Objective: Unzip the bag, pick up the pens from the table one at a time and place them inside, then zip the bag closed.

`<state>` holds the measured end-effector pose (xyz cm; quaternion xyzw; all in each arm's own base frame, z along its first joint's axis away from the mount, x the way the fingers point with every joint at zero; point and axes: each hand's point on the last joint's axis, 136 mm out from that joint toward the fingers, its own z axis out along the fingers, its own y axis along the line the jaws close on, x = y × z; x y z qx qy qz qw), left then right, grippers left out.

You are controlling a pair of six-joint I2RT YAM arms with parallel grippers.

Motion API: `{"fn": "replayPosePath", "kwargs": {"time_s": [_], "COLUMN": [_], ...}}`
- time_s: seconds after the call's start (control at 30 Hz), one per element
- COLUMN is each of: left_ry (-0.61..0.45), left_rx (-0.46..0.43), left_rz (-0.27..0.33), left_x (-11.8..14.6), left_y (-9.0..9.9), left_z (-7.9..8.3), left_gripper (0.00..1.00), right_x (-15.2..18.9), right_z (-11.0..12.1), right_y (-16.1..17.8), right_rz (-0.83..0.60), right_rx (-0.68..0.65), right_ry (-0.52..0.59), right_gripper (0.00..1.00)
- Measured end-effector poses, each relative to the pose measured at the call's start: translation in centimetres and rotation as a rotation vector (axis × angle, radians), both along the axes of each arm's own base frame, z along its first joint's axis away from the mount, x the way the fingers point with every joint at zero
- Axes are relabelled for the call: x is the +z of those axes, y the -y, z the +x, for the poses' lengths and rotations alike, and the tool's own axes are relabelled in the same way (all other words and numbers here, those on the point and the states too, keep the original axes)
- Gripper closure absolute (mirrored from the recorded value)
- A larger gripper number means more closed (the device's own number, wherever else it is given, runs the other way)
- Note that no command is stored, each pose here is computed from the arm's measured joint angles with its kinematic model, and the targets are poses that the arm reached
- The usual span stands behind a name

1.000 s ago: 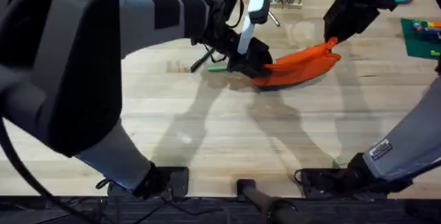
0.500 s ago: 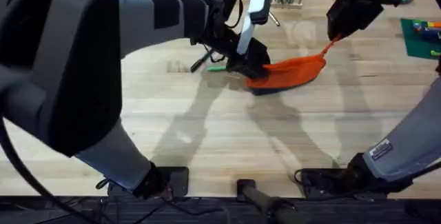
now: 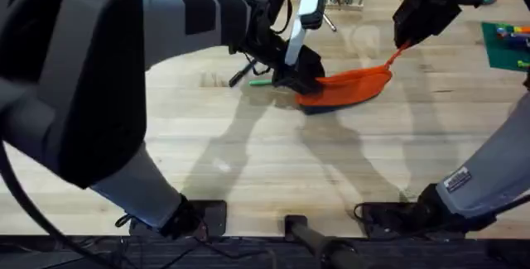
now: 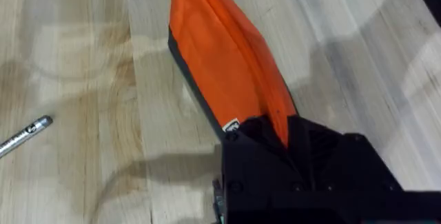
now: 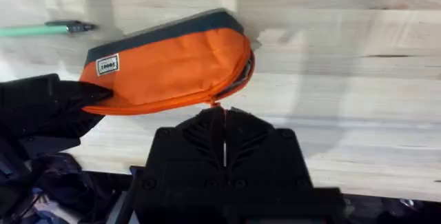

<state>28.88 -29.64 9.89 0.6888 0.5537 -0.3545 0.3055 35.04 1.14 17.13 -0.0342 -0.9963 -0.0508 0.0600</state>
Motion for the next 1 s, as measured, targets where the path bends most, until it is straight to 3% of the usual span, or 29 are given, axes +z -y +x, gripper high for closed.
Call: {"fn": "replayPosePath", "kwargs": {"time_s": [0.57, 1.0], "left_ry": [0.0, 0.0], "left_rx": [0.0, 0.0], "left_rz": [0.0, 0.0], "left_x": [0.0, 0.0], "left_y": [0.0, 0.0], "left_z": [0.0, 0.0], "left_gripper": [0.958, 0.958], "right_x": [0.1, 0.1], "right_z": [0.0, 0.0], "right_y": [-0.7, -6.9], "right_rz": [0.032, 0.08], "right_rx": [0.029, 0.259], "right_ry": [0.004, 0.043], "right_gripper": [0.969, 0.969]}}
